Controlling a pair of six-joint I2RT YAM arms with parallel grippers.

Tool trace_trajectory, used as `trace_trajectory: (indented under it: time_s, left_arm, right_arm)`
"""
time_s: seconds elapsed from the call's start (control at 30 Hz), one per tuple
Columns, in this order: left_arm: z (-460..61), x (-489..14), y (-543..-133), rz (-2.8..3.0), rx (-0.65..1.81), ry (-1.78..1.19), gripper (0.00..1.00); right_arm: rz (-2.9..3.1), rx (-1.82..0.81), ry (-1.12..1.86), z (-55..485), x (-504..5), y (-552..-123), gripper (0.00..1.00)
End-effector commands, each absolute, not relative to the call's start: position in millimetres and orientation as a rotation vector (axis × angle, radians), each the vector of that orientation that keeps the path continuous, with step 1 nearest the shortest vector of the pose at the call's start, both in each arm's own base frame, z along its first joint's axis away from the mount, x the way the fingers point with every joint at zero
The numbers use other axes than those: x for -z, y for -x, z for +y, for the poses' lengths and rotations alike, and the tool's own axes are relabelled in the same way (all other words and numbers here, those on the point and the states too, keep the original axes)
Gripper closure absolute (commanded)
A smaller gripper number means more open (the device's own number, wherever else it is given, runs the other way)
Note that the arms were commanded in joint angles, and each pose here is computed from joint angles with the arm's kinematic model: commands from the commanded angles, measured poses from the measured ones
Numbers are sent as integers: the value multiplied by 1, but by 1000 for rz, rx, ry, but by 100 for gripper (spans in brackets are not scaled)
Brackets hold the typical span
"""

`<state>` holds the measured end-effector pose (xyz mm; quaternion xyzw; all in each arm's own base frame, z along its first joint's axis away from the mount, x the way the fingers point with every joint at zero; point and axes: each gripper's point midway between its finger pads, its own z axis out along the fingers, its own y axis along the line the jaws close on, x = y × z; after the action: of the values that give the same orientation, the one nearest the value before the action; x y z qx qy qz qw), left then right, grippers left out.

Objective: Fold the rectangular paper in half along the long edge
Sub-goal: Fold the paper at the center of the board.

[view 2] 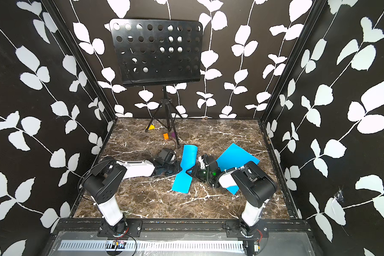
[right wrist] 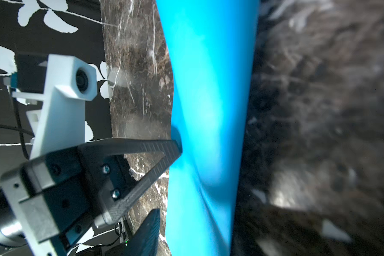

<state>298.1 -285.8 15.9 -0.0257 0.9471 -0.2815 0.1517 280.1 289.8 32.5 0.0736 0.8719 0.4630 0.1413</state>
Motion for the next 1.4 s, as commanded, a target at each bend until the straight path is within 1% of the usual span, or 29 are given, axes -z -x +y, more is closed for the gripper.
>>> trace_trajectory:
  time_s: [0.0,0.1,0.2,0.27,0.3,0.33,0.37,0.5,0.53,0.57,0.6,0.63,0.67,0.77,0.87,0.9,0.97,1.03,1.07,1.17,1.2,1.23,1.27,1.3,1.37]
  left_arm:
    - [-234,45,-251,2989,489,113,100]
    - [-235,47,-251,2996,488,112,100]
    - [-235,47,-250,3000,487,115,100]
    - [-234,47,-250,3003,479,120,100]
    - [-234,47,-250,3001,478,123,100]
    - [-234,46,-250,2999,478,125,100]
    - [-233,46,-250,3000,477,128,100]
    - [-233,48,-249,3005,475,125,100]
    - [-232,48,-249,3005,469,122,100]
    - [-232,48,-249,3007,468,118,100]
    - [-232,48,-249,3007,467,117,100]
    - [-233,48,-249,3007,471,116,100]
    - [-233,48,-249,3008,474,114,100]
    - [-233,49,-248,3013,473,107,100]
    - [-232,49,-247,3015,466,105,100]
    - [-232,49,-247,3014,466,105,100]
    - [-232,49,-247,3014,469,109,100]
    - [-232,49,-247,3012,469,112,100]
    - [-231,49,-247,3011,469,113,100]
    - [-231,50,-246,3014,469,113,100]
    - [-231,50,-246,3015,471,112,100]
    - [-231,50,-246,3014,471,113,100]
    - [-231,50,-246,3015,472,113,100]
    - [-232,50,-246,3013,473,112,100]
    - [-232,50,-246,3011,478,112,100]
  right_arm:
    - [2646,-1211,-267,268,4,-270,57]
    - [2647,-1184,-264,261,6,-276,58]
    - [2637,-1187,-258,258,5,-284,66]
    - [2633,-1191,-261,257,5,-286,77]
    - [2634,-1191,-265,257,5,-287,85]
    - [2632,-1195,-267,257,5,-287,95]
    - [2630,-1199,-270,257,6,-286,100]
    - [2627,-1173,-275,254,8,-288,100]
    - [2627,-1160,-278,253,8,-290,84]
    - [2621,-1153,-278,253,8,-293,70]
    - [2607,-1159,-273,255,6,-297,59]
    - [2598,-1165,-269,257,5,-300,53]
    - [2593,-1167,-266,259,5,-304,51]
    - [2579,-1163,-262,260,4,-314,52]
    - [2553,-1159,-268,257,0,-326,59]
    - [2547,-1152,-269,255,-1,-329,63]
    - [2542,-1144,-277,250,-3,-333,78]
    - [2532,-1158,-268,250,-6,-335,96]
    - [2530,-1165,-265,250,-7,-336,100]
    - [2516,-1190,-252,253,-14,-337,100]
    - [2514,-1191,-249,254,-15,-337,96]
    - [2512,-1182,-246,253,-17,-338,78]
    - [2511,-1174,-242,253,-18,-339,65]
    - [2511,-1167,-237,252,-19,-340,59]
    - [2509,-1154,-225,253,-20,-344,57]
